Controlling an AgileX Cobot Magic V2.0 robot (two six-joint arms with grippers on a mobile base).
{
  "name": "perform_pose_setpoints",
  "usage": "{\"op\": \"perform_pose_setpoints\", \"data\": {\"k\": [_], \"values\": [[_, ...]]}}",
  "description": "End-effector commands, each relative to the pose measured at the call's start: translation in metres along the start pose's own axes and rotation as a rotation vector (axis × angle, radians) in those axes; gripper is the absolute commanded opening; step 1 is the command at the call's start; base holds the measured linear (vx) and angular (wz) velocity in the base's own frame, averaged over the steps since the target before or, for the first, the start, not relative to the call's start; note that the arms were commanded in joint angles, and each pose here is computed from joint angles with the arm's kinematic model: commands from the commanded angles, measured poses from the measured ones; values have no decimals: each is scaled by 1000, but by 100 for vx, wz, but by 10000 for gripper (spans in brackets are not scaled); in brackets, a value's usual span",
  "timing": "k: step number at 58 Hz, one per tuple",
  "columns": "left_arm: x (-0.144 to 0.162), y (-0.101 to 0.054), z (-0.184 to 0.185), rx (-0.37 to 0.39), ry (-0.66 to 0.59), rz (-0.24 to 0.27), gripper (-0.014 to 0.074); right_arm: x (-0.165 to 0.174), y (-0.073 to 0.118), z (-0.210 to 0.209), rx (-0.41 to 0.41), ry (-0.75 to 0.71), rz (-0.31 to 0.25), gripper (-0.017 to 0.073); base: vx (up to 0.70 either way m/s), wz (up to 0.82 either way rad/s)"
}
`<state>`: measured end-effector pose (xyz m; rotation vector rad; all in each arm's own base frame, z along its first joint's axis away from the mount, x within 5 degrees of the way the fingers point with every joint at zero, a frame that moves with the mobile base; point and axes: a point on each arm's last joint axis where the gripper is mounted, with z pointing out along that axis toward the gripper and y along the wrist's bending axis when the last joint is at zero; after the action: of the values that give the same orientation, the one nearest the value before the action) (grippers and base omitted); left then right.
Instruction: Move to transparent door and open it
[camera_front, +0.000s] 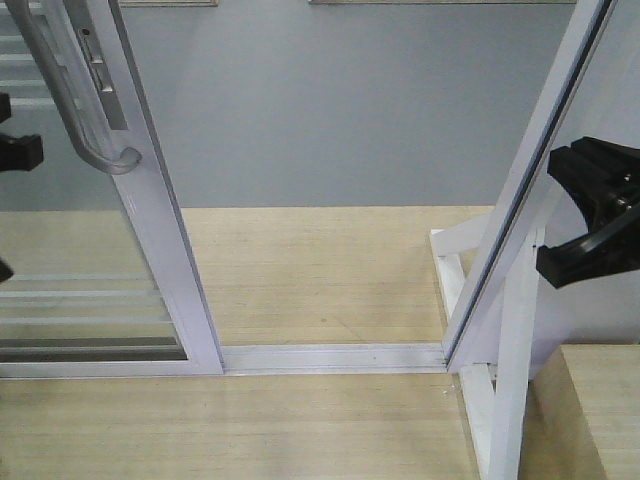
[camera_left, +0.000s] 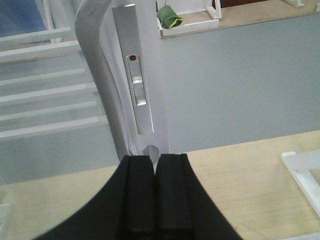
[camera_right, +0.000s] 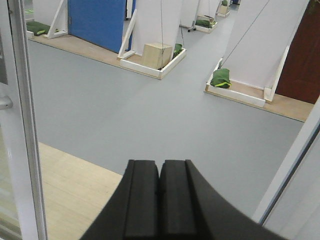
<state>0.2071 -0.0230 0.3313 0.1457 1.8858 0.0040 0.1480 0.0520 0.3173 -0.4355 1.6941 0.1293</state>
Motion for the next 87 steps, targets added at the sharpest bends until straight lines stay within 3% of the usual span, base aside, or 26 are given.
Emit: {"op": "perform_pose_setpoints", "data": {"k": [1, 5, 12, 16, 26, 68, 76, 87], "values": [[-3, -1, -27, 19, -122, -19, 0, -17, -3, -18, 19, -92, -10, -3, 0, 0], [11, 0, -45, 13, -122, -27, 0, -17, -3, -31, 13, -87, -11, -3, 0, 0], [36, 0, -69, 12, -106, -98, 0, -17, -2, -51, 8, -96, -14, -3, 0, 0], [49, 1, -82, 10, -107, -112, 0, -18, -2, -62, 12, -121, -20, -3, 0, 0], [67, 0, -106, 27, -148, -174, 0, -21, -3, -73, 25, -173, -33, -3, 0, 0], [69, 1, -121, 23, -196, -176, 0, -20, -2, -73, 19, -160, -21, 0, 0, 0], [67, 2, -121, 5, -215, -99, 0, -20, -2, -73, 19, -160, -21, 0, 0, 0], [70, 1, -119, 11, -210, -82, 0, -20, -2, -73, 19, -160, -21, 0, 0, 0]]}}
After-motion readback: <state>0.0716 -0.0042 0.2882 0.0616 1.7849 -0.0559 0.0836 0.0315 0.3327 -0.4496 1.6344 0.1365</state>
